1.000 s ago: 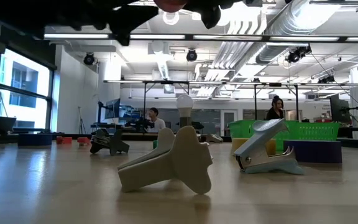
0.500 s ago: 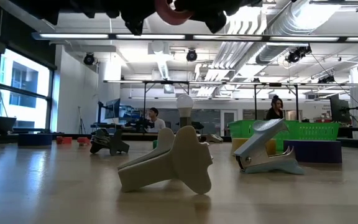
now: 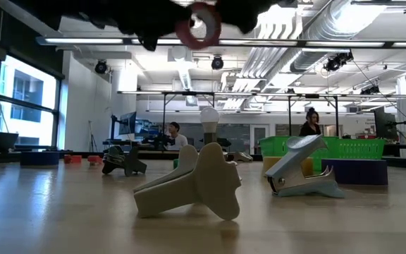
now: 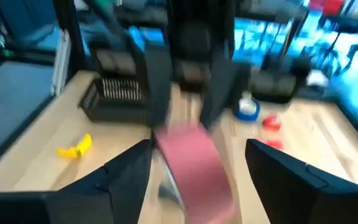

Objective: Pick and place Stapler, Stapler remover, tape
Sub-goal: Put the pink tape into the black basket

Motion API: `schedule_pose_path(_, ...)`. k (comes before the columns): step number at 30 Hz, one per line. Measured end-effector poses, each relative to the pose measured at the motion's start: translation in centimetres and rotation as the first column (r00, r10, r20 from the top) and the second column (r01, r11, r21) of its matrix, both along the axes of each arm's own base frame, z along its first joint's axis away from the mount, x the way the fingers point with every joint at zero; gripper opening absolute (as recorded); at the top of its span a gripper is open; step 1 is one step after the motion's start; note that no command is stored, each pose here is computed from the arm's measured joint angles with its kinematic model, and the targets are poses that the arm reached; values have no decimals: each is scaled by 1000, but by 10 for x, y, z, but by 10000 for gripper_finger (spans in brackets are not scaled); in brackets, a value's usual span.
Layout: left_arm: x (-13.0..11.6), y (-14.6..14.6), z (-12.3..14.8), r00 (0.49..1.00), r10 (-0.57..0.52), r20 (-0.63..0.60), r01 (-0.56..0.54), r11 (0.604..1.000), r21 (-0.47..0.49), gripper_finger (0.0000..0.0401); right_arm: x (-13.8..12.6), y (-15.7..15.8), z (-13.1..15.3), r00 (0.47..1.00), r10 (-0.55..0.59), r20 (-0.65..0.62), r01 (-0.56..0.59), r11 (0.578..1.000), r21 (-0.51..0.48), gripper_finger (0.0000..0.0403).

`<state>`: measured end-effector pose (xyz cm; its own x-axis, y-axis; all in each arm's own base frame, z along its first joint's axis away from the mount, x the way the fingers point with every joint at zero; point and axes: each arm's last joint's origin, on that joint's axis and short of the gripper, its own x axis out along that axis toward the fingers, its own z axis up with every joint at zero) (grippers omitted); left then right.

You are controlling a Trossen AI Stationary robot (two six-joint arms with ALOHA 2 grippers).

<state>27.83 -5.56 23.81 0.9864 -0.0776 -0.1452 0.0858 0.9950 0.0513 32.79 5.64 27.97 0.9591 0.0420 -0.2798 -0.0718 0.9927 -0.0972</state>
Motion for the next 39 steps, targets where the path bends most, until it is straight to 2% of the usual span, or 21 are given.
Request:
schedule_pose_path(5, -12, 2, -3, 985, 131, -114, -130, 991, 18, 86, -19, 9, 25, 996, -58, 73, 64, 995, -73, 255)
schedule_pose_path(8, -28, -4, -2, 960, 166, -227, -173, 985, -13, 86, -30, 13, 36, 991, -96, 97, 106, 989, -99, 255)
schedule_pose_path(16, -84, -55, 16, 878, 139, -458, -255, 946, -201, 86, -40, 12, 35, 981, -192, 42, 196, 964, -182, 254)
schedule_pose_path(20, -109, -85, 34, 859, 81, -505, -279, 902, -329, 86, -38, 4, 32, 977, -213, 25, 213, 956, -201, 254)
schedule_pose_path(23, -125, -102, 38, 823, 50, -566, -307, 877, -370, 86, -36, -3, 33, 975, -219, 27, 220, 954, -205, 254)
schedule_pose_path(25, -137, -107, 37, 777, 51, -628, -356, 858, -371, 86, -35, -7, 33, 977, -213, 25, 214, 956, -200, 254)
schedule_pose_path(28, -152, -112, 30, 714, 67, -697, -454, 802, -388, 86, -34, -12, 32, 980, -197, 19, 197, 964, -177, 253)
schedule_pose_path(31, -160, -115, 20, 644, 78, -761, -524, 770, -364, 86, -32, -13, 31, 983, -183, 11, 182, 971, -155, 253)
schedule_pose_path(36, -164, -119, -6, 432, 102, -896, -629, 746, -218, 86, -32, -11, 30, 987, -158, 4, 158, 979, -126, 252)
schedule_pose_path(39, -163, -123, -17, 377, 127, -917, -636, 756, -156, 86, -32, -11, 29, 989, -147, -5, 145, 982, -120, 252)
